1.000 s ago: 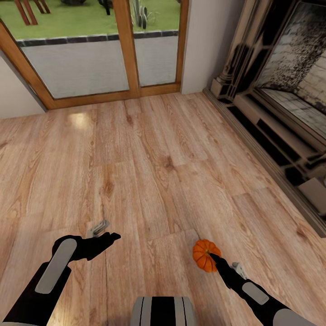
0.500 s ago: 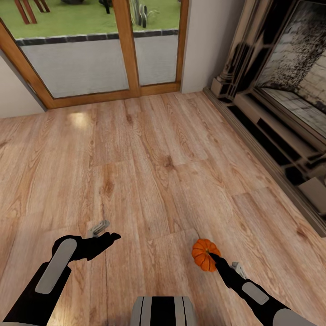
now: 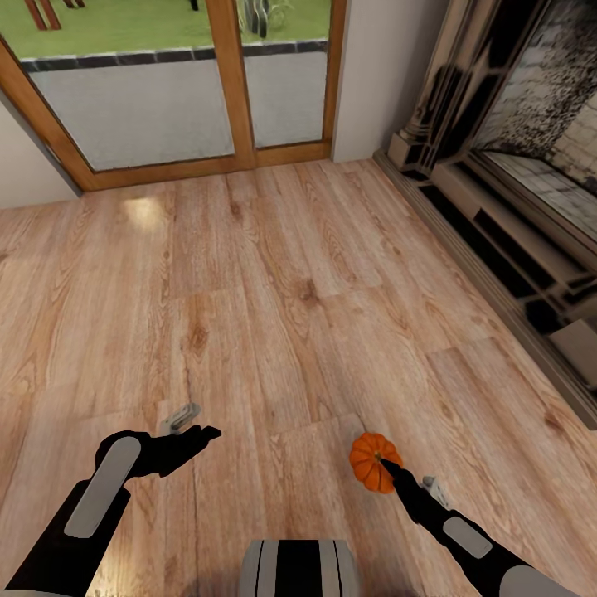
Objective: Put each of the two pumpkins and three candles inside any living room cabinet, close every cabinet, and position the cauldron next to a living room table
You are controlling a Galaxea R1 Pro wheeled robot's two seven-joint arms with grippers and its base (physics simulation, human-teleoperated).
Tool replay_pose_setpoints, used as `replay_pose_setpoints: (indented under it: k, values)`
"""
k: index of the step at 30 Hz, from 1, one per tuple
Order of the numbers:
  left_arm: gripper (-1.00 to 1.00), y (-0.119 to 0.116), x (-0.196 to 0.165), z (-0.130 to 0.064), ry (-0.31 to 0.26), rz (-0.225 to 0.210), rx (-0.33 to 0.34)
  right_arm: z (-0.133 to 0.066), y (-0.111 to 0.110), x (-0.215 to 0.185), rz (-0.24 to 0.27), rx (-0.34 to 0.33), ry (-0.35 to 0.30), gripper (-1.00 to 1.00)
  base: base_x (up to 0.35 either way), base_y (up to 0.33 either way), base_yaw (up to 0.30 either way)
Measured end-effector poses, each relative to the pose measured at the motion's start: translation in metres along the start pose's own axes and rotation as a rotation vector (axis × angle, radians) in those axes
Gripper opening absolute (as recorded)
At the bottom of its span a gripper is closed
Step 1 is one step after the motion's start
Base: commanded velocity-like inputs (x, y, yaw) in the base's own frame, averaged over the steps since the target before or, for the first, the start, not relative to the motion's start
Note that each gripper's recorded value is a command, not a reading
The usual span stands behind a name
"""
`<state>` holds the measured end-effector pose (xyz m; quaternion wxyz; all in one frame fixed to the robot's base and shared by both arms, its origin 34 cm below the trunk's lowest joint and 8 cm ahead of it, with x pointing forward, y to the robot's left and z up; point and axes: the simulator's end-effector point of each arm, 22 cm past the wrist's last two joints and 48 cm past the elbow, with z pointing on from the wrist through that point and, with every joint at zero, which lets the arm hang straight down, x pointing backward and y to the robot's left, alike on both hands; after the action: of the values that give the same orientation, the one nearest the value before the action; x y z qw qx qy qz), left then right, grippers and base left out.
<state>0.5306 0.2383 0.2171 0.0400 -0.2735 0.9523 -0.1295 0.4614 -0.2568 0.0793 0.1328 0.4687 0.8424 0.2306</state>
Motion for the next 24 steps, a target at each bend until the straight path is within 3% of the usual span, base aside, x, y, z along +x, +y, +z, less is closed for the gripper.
replay_pose_setpoints:
  k: [24]
  values:
    - [1.0, 0.0, 0.0001, 0.0, 0.0, 0.0, 0.0, -0.0002, 0.0046, -0.0053, 0.016, -0.019, -0.015, 1.0, 0.015, 0.047, 0.0]
